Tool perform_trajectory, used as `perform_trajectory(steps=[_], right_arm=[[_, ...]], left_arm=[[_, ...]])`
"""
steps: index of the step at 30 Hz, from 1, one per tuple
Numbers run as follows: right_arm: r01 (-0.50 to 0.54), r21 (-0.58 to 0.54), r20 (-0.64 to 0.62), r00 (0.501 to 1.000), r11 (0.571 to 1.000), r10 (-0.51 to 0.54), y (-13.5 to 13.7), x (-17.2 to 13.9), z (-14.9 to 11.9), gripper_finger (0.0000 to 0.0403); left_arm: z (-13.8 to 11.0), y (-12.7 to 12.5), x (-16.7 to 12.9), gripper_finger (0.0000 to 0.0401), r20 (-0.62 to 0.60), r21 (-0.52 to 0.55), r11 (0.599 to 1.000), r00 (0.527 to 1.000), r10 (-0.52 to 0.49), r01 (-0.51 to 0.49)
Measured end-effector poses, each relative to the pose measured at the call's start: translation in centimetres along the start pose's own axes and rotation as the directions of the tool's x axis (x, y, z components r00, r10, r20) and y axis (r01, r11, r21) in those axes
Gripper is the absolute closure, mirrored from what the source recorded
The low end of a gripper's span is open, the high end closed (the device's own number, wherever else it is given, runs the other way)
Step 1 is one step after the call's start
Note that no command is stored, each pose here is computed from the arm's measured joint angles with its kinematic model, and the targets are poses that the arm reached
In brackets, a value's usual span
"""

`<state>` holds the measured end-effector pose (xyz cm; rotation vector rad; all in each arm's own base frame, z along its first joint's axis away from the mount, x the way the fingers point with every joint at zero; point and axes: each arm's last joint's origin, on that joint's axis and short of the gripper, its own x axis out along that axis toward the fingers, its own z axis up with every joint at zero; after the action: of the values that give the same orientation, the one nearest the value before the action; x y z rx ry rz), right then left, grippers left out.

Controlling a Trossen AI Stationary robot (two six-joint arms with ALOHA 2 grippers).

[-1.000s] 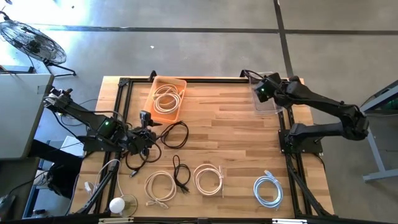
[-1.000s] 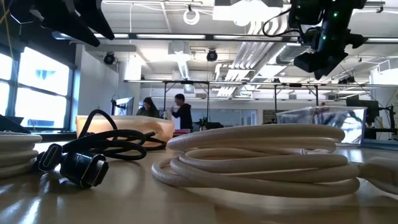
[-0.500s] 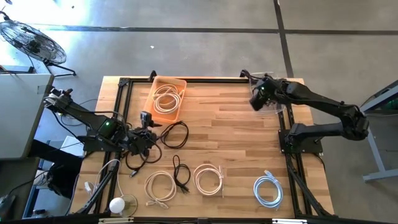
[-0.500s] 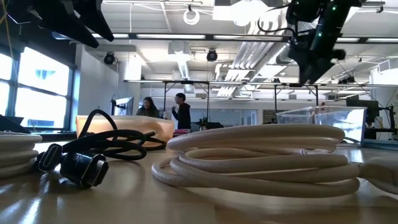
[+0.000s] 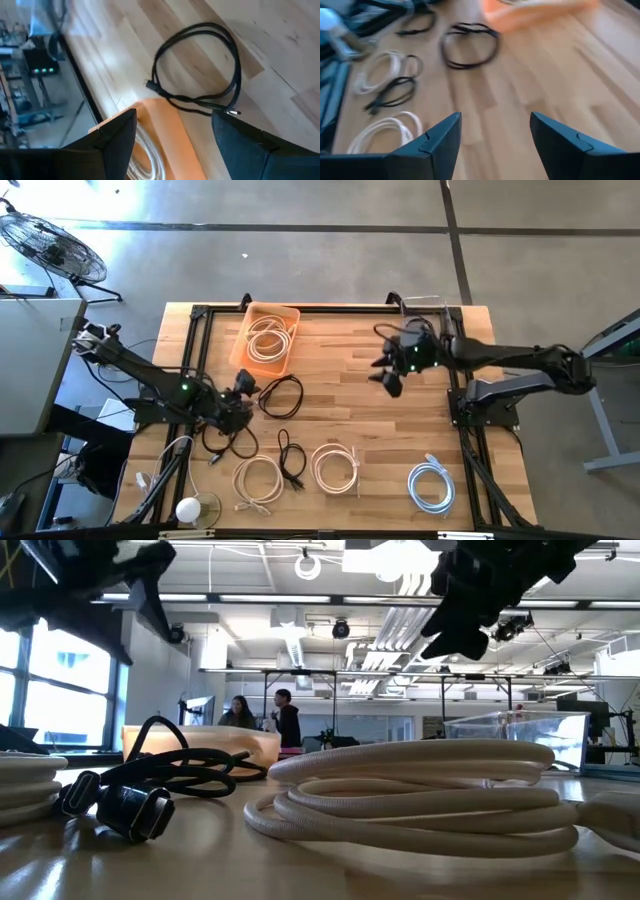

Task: Pick & Place USB Port
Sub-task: Put the black charger cable into the transparent bin

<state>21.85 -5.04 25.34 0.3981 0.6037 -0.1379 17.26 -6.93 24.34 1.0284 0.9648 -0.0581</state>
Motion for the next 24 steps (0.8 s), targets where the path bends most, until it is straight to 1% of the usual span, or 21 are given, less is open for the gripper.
perform_trajectory(steps=[2, 4, 7, 10, 12, 15, 19, 22, 24], right_arm=[[-0.046, -0.034, 0.021, 0.999, 0.998, 0.046, 0.8, 0.5, -0.6, 0.0175], [-0.086, -0.064, 0.035, 0.995, 0.994, 0.088, 1.6, 0.9, -1.2, 0.0176], [-0.131, -0.1, 0.054, 0.989, 0.986, 0.136, 2.8, 1.2, -1.5, 0.0175], [-0.144, -0.129, 0.076, 0.985, 0.981, 0.155, 3.7, 1.2, -1.6, 0.0174], [-0.163, -0.149, 0.081, 0.981, 0.975, 0.176, 4.2, 1.2, -1.7, 0.0175], [-0.185, -0.164, 0.079, 0.977, 0.969, 0.199, 4.8, 1.2, -1.9, 0.0176], [-0.173, -0.174, 0.083, 0.978, 0.97, 0.189, 5.2, 1.2, -2.0, 0.0178], [-0.15, -0.179, 0.092, 0.981, 0.972, 0.168, 5.4, 1.2, -2.2, 0.0177], [-0.146, -0.186, 0.093, 0.982, 0.972, 0.165, 5.6, 1.2, -2.2, 0.0176]], left_arm=[[0.2, -0.7, 1.0, 0.0149, -0.005, 0.051, 0.999, 1.0, -0.004, 0.004], [0.6, -1.2, 1.7, 0.0149, -0.01, 0.079, 0.997, 1.0, -0.006, 0.007], [1.3, -1.5, 2.5, 0.0149, -0.023, 0.091, 0.996, 1.0, 0.001, 0.001], [2.0, -1.8, 3.3, 0.0149, -0.027, 0.091, 0.996, 1.0, 0.015, -0.013], [2.3, -2.1, 3.8, 0.0149, -0.031, 0.094, 0.996, 1.0, 0.005, -0.002], [2.6, -2.7, 4.6, 0.0149, -0.055, 0.1, 0.994, 0.998, -0.038, 0.043], [2.9, -3.5, 5.5, 0.0149, -0.077, 0.12, 0.988, 0.993, -0.091, 0.1], [3.1, -4.0, 6.3, 0.0149, -0.098, 0.131, 0.985, 0.99, -0.1, 0.112], [3.4, -4.3, 6.7, 0.0149, -0.097, 0.112, 0.987, 0.99, -0.103, 0.114]])
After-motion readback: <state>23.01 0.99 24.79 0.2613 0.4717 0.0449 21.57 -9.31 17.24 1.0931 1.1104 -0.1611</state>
